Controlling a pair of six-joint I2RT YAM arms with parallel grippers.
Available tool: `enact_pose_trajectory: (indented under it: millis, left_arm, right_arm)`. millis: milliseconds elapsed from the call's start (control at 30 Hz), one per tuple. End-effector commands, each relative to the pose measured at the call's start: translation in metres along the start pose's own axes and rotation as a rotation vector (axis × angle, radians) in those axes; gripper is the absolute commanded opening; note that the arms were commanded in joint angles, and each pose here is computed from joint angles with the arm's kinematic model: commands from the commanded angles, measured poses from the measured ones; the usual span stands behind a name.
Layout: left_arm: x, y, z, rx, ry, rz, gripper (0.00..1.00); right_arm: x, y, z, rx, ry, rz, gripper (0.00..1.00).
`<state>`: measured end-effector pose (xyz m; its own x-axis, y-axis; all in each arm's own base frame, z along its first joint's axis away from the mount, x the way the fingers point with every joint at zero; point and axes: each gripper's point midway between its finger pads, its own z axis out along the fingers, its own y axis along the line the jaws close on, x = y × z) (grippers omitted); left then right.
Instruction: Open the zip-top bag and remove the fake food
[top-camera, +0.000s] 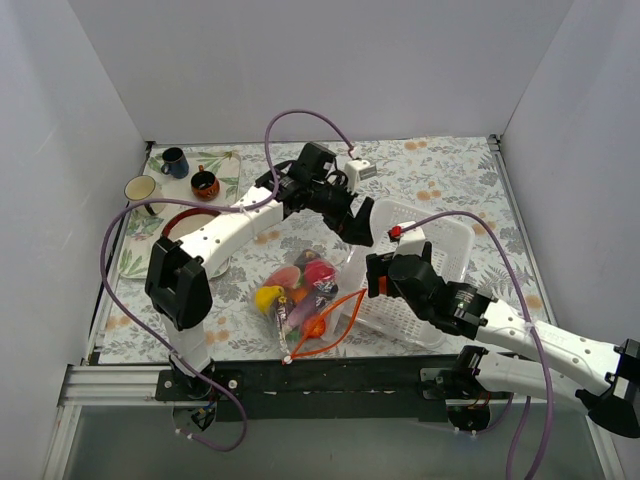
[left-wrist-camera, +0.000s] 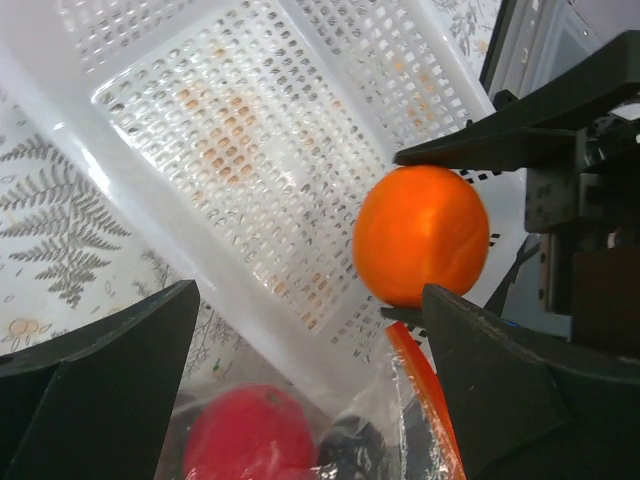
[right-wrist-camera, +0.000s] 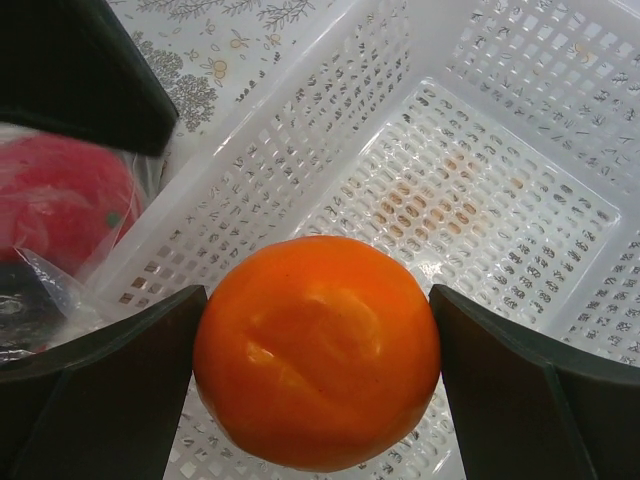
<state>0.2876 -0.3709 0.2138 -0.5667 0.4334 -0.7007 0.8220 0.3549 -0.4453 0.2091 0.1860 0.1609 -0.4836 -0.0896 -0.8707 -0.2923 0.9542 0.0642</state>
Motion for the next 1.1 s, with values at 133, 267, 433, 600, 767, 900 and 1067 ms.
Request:
enact_pose_trajectory:
  millis: [133, 267, 433, 600, 767, 900, 1067]
  left_arm:
    - [0.009, -0.036, 0.023, 0.061, 0.044, 0.096, 0.94]
    - [0.021, -0.045, 0.033, 0.085, 0.084, 0.106, 0.94]
    - [0.035, -0.040, 0.041, 0.068, 0.132, 0.127, 0.93]
    - [0.043, -0.013, 0.046, -0.051, 0.152, 0.167, 0.92]
    - [0.060, 0.013, 0.050, -0.153, 0.198, 0.191, 0.92]
    - [0.051, 0.022, 0.033, -0.201, 0.169, 0.194, 0.93]
    - [0.035, 0.050, -0.022, -0.226, 0.098, 0.074, 0.94]
  right_arm:
    - [-0.048, 0.024, -0.003, -0.098, -0.133, 0.023, 0.99]
    - [-0.058, 0.028, -0.005, -0.115, -0.166, 0.024, 0.98]
    - [-0.072, 0.030, -0.011, -0.131, -0.204, 0.020, 0.99]
    - [-0.087, 0.021, -0.023, -0.114, -0.241, 0.017, 0.99]
    - [-0.104, 0.013, -0.041, -0.117, -0.285, 0.037, 0.99]
    - [-0.098, 0.014, -0.047, -0.155, -0.271, 0.027, 0.98]
    - [-0.064, 0.025, -0.043, -0.230, -0.172, -0.044, 0.99]
